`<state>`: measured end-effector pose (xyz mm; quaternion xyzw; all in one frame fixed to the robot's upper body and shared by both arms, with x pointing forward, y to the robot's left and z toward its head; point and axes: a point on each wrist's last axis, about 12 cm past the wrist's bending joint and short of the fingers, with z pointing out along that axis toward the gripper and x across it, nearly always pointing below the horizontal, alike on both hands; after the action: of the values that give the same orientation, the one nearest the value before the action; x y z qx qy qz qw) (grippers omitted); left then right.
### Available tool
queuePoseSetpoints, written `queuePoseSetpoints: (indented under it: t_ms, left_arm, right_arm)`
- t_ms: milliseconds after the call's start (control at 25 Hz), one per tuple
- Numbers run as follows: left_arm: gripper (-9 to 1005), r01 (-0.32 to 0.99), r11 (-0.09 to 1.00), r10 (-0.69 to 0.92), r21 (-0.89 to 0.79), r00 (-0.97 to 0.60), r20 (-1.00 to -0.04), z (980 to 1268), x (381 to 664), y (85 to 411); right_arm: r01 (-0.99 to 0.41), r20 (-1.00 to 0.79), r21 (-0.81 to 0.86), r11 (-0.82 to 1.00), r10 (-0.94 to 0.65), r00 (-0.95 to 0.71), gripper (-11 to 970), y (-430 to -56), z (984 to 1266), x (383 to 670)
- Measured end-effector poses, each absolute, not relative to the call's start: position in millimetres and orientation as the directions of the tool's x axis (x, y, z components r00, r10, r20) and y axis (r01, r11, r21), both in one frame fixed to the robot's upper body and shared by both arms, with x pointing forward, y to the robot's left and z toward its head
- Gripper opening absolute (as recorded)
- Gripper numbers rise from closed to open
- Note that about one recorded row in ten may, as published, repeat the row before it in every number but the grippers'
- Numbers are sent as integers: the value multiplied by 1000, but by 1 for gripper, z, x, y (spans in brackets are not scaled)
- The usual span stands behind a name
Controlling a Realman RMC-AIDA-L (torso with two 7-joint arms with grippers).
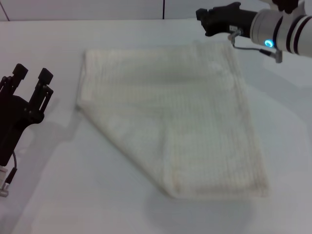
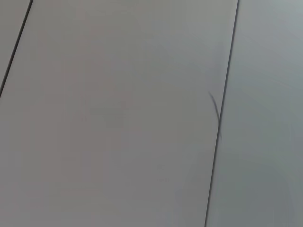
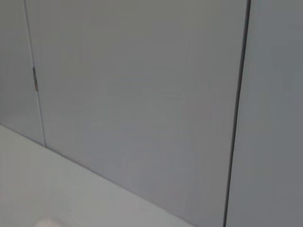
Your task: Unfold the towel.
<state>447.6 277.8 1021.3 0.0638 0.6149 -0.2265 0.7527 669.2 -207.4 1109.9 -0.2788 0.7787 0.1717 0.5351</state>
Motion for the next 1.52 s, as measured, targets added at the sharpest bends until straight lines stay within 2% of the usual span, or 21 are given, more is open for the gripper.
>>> queuePoseSetpoints:
  t_ms: [200, 440, 600, 840, 1160, 1520]
  left_arm:
    - [555, 422, 888, -264, -183, 143, -954, 1022, 448, 277]
    - [552, 425, 886, -266, -183, 145, -953, 1023, 449, 276]
    - [551, 428, 885, -269, -185, 145, -952, 1023, 450, 275]
    - [548, 430, 882, -276, -192, 143, -950, 1023, 449, 274]
    - [544, 421, 881, -291, -217, 119, -949, 1018, 439, 276]
    - [540, 442, 868, -298, -229, 93, -950, 1016, 436, 273]
  right_arm:
    - [-638, -892, -35, 769, -312, -327, 0, -209, 1124, 682]
    - [-702, -724, -84, 707, -527, -444, 0, -202, 1150, 694]
    - [-711, -691, -129, 692, -577, -436, 0, -196, 1156, 695]
    - [-624, -776, -210, 753, -516, -362, 0, -191, 1145, 692]
    - [-570, -871, -204, 796, -413, -265, 0, -179, 1131, 692]
    - [-548, -938, -182, 816, -311, -153, -1, -173, 1132, 692]
